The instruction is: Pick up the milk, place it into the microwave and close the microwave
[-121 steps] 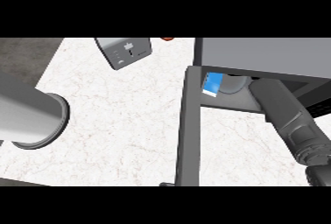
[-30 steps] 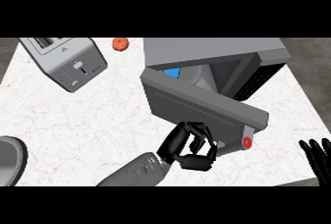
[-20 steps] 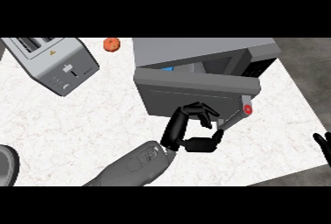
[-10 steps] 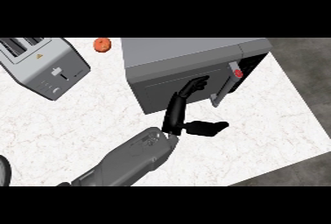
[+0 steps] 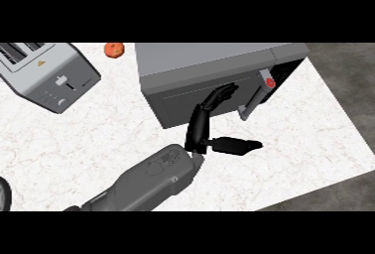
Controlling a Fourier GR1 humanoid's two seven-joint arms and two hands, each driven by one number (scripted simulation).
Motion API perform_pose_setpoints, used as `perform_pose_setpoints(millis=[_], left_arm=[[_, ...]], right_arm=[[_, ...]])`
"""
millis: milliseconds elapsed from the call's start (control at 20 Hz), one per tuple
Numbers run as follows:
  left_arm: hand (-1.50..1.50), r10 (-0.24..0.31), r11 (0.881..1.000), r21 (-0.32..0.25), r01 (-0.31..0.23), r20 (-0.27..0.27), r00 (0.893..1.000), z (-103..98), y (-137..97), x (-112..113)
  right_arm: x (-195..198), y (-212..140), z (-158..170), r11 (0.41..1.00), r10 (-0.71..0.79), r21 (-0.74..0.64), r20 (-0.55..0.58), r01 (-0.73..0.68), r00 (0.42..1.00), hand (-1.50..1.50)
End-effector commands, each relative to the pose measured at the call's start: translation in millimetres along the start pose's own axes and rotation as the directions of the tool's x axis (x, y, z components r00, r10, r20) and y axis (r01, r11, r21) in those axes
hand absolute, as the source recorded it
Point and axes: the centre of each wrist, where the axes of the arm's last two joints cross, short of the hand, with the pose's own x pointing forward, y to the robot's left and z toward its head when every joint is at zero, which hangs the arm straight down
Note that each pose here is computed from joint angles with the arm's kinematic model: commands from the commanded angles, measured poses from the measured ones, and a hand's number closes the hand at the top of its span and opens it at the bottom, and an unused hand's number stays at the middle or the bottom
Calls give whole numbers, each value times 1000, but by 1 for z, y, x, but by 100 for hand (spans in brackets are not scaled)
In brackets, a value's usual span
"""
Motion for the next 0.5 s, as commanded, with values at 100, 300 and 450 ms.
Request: perform_pose_setpoints(millis=[100, 300, 450], left_arm=[[-150, -5, 996, 85, 4, 18, 1000, -24, 6, 8], [-150, -4, 997, 83, 3, 19, 1000, -25, 7, 6], [-150, 4, 996, 85, -6, 23, 1000, -27, 6, 8]], right_arm=[[-2, -10, -11, 999, 39, 5, 10, -39, 999, 150], [-5, -10, -14, 999, 33, 2, 9, -33, 999, 150], [-6, -13, -20, 999, 44, 0, 15, -44, 999, 150]])
